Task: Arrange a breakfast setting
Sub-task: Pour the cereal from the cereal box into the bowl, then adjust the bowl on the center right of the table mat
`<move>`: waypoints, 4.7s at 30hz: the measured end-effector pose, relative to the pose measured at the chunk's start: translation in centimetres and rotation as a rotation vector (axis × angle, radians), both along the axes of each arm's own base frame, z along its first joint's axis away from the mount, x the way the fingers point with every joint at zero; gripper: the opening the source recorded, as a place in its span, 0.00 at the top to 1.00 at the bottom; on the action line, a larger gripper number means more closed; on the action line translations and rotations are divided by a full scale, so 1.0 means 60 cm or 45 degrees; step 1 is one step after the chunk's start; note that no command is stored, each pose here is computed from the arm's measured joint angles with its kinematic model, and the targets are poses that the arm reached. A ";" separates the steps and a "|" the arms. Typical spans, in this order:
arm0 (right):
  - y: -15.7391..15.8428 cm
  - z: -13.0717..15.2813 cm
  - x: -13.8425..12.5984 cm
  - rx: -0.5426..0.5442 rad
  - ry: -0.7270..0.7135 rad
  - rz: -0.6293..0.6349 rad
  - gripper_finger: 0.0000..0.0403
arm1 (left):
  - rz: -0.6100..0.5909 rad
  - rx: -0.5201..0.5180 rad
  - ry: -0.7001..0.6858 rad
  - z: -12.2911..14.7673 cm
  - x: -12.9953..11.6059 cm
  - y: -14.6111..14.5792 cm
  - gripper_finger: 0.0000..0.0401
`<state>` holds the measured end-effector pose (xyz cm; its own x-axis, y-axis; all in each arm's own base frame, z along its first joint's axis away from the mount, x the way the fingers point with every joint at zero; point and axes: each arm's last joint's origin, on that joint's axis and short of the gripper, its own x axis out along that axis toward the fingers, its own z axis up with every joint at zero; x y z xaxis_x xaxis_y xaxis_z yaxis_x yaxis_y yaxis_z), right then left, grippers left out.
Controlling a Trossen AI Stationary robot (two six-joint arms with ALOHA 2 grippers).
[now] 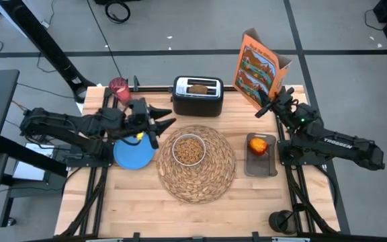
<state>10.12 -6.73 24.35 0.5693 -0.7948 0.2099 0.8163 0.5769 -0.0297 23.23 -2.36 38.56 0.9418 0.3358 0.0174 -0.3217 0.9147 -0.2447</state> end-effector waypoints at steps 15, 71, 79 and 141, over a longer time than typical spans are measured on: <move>-0.008 -0.112 0.001 0.098 0.139 -0.101 0.69 | -0.075 0.032 0.078 -0.033 0.049 -0.011 0.55; -0.055 -0.162 0.048 0.419 0.202 -0.170 0.50 | -0.128 0.059 0.067 -0.030 0.048 -0.024 0.55; -0.057 -0.163 0.054 0.483 0.243 -0.153 0.32 | -0.128 0.057 0.066 -0.030 0.048 -0.024 0.55; 0.033 0.206 -0.024 0.865 0.392 0.187 0.07 | -0.209 0.025 0.058 -0.030 0.048 -0.027 0.55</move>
